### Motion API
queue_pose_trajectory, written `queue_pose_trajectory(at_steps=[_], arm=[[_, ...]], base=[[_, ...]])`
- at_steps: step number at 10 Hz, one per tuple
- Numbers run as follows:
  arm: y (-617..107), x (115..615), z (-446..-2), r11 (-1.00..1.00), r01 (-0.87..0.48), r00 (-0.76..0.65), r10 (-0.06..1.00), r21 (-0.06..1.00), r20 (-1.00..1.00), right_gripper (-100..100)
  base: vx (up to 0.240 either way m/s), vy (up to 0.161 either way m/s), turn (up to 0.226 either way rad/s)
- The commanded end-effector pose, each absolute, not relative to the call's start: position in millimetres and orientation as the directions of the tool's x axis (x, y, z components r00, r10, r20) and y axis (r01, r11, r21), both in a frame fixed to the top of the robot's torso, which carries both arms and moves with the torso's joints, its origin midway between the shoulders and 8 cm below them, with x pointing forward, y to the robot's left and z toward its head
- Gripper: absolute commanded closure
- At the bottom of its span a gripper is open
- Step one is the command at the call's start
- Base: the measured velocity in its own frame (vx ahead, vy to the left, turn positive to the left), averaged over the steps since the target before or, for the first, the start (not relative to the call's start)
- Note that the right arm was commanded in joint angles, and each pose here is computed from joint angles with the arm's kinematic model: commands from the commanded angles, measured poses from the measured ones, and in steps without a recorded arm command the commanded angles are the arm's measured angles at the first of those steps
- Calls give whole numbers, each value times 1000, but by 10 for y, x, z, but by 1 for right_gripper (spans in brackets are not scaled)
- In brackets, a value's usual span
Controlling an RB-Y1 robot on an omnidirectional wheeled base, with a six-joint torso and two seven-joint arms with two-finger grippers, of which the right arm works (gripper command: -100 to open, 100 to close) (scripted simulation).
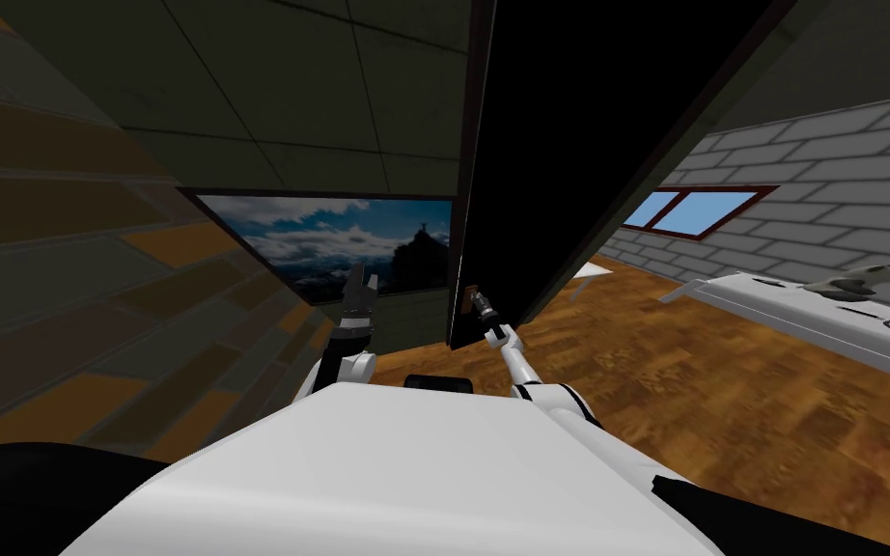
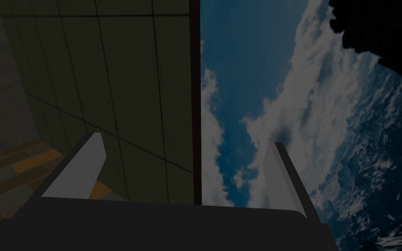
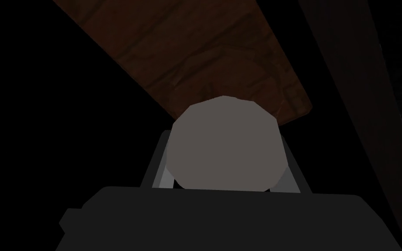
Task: Pull the door open
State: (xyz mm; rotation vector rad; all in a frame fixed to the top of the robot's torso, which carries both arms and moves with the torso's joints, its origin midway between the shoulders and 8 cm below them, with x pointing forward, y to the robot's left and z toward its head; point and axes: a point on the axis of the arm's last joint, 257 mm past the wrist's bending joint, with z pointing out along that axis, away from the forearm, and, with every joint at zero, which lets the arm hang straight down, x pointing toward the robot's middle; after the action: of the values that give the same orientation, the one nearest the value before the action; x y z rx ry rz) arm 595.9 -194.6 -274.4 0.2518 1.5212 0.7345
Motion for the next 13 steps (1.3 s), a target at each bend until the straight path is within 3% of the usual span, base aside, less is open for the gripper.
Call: queue_pose_trajectory(at_steps=[1, 13], arm=[[-1861, 5943, -2756, 712, -269, -132, 640, 649, -757, 100], [-2110, 6024, -2688, 330, -160, -132, 927, 930, -352, 100]], base=[[-55, -50, 145], [-62, -62, 114]])
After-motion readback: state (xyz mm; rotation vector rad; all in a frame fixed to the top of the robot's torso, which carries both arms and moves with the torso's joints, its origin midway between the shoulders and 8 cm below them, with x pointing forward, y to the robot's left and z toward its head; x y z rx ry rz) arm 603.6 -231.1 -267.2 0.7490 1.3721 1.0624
